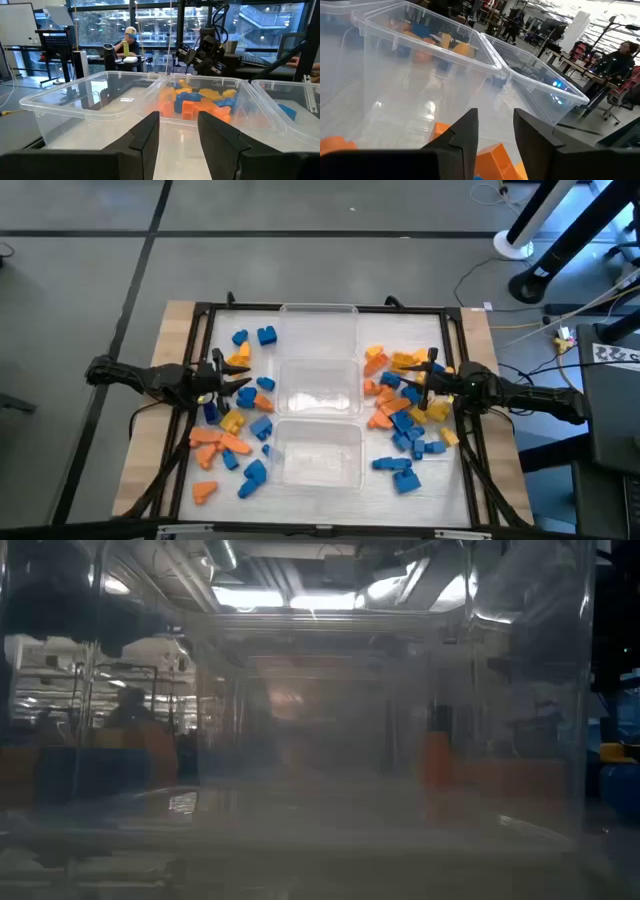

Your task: Sort blocks

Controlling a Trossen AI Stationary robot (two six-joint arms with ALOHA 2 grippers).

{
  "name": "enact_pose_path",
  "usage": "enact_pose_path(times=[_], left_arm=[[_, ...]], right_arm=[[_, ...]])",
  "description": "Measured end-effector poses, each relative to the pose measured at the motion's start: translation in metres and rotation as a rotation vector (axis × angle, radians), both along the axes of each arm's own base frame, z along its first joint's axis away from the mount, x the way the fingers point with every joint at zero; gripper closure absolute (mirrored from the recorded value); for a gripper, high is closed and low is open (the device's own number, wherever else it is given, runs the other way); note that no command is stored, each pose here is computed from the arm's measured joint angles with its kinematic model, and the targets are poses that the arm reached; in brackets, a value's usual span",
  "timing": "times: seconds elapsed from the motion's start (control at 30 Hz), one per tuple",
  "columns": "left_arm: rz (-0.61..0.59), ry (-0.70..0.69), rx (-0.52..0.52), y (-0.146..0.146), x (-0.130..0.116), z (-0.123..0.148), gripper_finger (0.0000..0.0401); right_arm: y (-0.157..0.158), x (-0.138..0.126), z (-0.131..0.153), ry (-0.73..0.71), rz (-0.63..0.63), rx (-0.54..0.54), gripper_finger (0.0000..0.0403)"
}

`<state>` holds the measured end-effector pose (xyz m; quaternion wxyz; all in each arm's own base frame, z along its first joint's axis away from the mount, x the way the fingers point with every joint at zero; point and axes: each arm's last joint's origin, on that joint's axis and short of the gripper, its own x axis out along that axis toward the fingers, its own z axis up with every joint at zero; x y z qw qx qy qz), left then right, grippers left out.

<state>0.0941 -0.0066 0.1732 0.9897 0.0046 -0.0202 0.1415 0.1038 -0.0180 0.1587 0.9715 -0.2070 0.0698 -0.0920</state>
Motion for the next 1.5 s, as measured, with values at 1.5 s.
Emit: enact_pose_path(times=[1.5], left_arm=[[0.0,0.0,0.0,0.0,0.0,0.0,0.0276]], right_arm=[[-0.0005,-0.0001,0.0005,0.012,-0.009,-0.08,0.0276]])
